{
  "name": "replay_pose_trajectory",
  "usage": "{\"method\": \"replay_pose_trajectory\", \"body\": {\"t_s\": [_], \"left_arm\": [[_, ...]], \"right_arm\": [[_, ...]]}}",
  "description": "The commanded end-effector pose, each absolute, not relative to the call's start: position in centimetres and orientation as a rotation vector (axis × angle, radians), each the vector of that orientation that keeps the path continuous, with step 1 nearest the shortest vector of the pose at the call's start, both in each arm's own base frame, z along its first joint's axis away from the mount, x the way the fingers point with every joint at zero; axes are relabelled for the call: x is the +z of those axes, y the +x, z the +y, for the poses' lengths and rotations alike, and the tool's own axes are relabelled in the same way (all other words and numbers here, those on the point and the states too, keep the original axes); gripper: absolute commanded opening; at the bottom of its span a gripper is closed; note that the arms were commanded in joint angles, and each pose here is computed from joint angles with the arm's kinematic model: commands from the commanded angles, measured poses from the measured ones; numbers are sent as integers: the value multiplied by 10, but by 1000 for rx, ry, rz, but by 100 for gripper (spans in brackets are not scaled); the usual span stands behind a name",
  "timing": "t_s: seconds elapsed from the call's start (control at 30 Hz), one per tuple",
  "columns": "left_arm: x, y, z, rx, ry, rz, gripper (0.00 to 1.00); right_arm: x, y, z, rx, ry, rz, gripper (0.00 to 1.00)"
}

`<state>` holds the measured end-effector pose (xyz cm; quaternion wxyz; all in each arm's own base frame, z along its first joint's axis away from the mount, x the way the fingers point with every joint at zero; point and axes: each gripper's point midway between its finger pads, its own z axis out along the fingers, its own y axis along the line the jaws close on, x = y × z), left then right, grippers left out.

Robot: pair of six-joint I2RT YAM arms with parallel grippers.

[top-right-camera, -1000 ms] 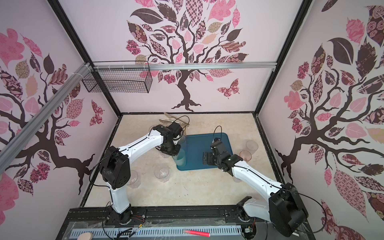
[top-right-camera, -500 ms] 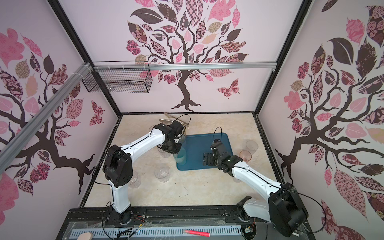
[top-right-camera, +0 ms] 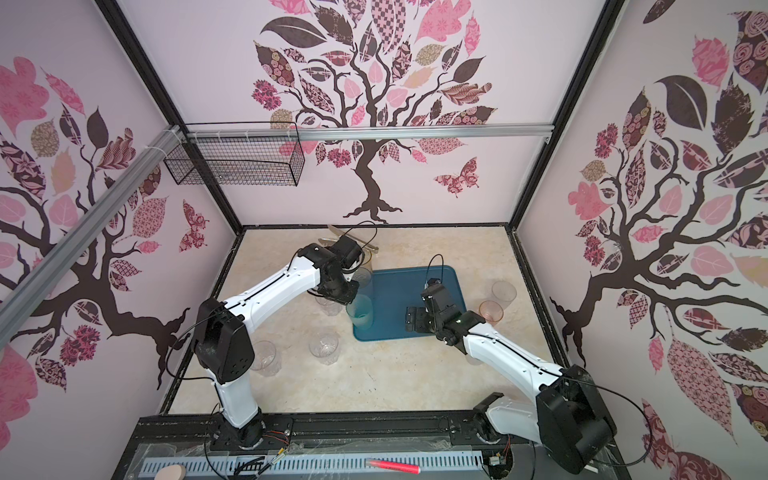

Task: Place the glasses into the tray
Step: 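Lower the teal glass onto the tray and open the left gripper, then raise the left gripper from the tray while the right gripper nears a clear glass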

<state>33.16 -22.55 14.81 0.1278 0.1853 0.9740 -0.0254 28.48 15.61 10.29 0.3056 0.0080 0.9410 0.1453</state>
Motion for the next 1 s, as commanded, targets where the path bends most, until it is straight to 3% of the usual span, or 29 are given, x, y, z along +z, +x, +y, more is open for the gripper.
{"method": "replay_pose_trajectory", "body": {"t_s": [0.0, 0.37, 0.73, 0.9, 0.97], "left_arm": [[176, 332, -225, -97, 513, 2768, 29], [239, 320, -200, -119, 459, 2560, 30], [287, 329, -121, -10, 301, 2273, 34], [300, 339, -105, 41, 202, 2120, 55], [296, 340, -103, 51, 187, 2109, 57]], "right_arm": [[111, 288, 156, 393, 38, 2473, 100], [132, 290, 170, 486, 53, 2476, 97], [135, 268, 193, 564, 31, 2553, 95], [141, 240, 227, 577, -106, 2599, 95], [143, 228, 244, 576, -173, 2619, 95]]}}
